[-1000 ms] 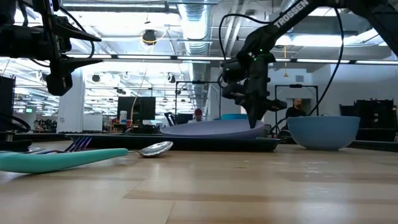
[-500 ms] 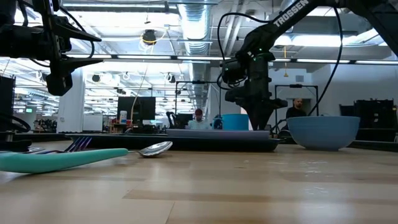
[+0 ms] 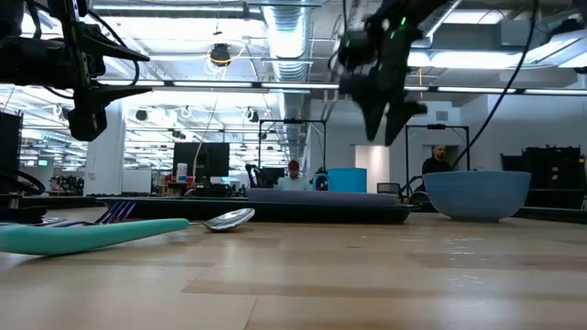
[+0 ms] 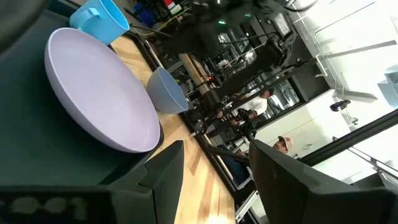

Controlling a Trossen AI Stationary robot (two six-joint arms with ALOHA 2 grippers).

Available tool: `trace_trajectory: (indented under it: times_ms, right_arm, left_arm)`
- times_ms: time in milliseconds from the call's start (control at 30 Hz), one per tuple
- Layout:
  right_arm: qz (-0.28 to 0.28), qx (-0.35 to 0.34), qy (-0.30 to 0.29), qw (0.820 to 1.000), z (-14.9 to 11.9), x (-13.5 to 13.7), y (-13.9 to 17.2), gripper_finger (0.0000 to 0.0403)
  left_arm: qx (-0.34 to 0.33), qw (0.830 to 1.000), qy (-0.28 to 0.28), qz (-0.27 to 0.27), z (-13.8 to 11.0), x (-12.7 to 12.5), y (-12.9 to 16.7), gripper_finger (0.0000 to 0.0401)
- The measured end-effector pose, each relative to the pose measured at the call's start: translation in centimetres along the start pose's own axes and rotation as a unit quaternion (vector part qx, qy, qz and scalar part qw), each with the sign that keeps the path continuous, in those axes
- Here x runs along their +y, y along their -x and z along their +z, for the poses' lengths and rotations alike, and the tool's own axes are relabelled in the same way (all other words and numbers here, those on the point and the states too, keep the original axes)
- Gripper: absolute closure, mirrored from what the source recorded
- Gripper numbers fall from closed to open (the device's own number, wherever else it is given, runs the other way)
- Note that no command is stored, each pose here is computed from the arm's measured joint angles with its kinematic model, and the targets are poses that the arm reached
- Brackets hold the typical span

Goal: Set up tray
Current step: Put the blue bowl on top of the purple plate on the black tray

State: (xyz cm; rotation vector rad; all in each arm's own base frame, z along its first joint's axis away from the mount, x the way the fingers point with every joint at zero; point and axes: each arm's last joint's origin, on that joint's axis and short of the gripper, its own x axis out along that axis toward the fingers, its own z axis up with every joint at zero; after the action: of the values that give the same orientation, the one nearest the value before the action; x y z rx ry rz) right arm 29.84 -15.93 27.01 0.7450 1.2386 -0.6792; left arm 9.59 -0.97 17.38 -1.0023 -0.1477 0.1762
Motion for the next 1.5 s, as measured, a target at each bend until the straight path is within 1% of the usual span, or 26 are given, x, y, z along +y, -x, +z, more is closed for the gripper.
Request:
trace_trajectory:
  times_ms: [133, 233, 300, 433, 600, 633, 767, 833, 1067, 1167, 1367, 1433, 1500]
  right_arm:
    - [-0.002, 0.015, 0.032, 0.999, -3.1, 1.7, 2.6, 0.0201]
    - [-0.026, 0.030, 0.058, 0.998, -5.6, 3.1, 3.8, 0.0207]
    - [-0.043, 0.040, 0.070, 0.996, -7.0, 3.8, 4.2, 0.0210]
    - [-0.066, 0.054, 0.075, 0.994, -9.6, 4.6, 3.8, 0.0216]
    - [-0.094, 0.090, 0.041, 0.991, -12.1, 3.8, 1.6, 0.0223]
    - [-0.091, 0.096, 0.032, 0.991, -12.4, 3.6, 1.2, 0.0224]
    - [-0.055, 0.094, 0.014, 0.994, -12.9, 3.4, -0.4, 0.0228]
    - [-0.047, 0.088, 0.013, 0.995, -12.9, 3.4, -1.0, 0.0230]
    - [-0.064, 0.104, 0.015, 0.992, -12.6, 2.3, -2.7, 0.0235]
    - [-0.048, 0.107, 0.016, 0.993, -12.3, 2.1, -3.6, 0.0235]
    - [-0.056, 0.125, 0.027, 0.990, -12.1, 1.4, -5.0, 0.0235]
    - [-0.057, 0.126, 0.026, 0.990, -11.8, 1.5, -5.4, 0.0239]
    - [-0.063, 0.135, 0.029, 0.988, -11.7, 1.3, -5.8, 0.0252]
  left_arm:
    - [0.000, 1.000, 0.000, 0.000, 0.0, 0.0, 0.0, 0.0230]
    - [0.000, 1.000, -0.002, 0.000, 0.0, 0.0, 0.0, 0.0230]
    - [0.004, 1.000, -0.017, -0.003, 0.0, 0.0, 0.0, 0.0230]
    - [0.042, 0.996, -0.078, -0.027, -0.3, -0.1, 0.0, 0.0230]
    - [0.061, 0.990, -0.122, -0.031, -0.5, 0.0, -0.1, 0.0230]
    - [0.062, 0.990, -0.127, -0.029, -0.6, 0.0, -0.2, 0.0230]
    - [0.060, 0.988, -0.138, -0.029, -0.6, 0.0, -0.2, 0.0230]
    - [0.059, 0.988, -0.138, -0.029, -0.6, 0.0, -0.2, 0.0230]
    - [0.058, 0.988, -0.138, -0.028, -0.5, 0.0, -0.2, 0.0230]
    - [0.058, 0.988, -0.138, -0.028, -0.5, 0.0, -0.2, 0.0230]
    - [0.056, 0.989, -0.137, -0.027, -0.5, 0.0, -0.2, 0.0230]
    - [0.057, 0.989, -0.137, -0.026, -0.5, 0.0, -0.2, 0.0230]
    - [0.057, 0.989, -0.134, -0.026, -0.5, 0.0, -0.2, 0.0230]
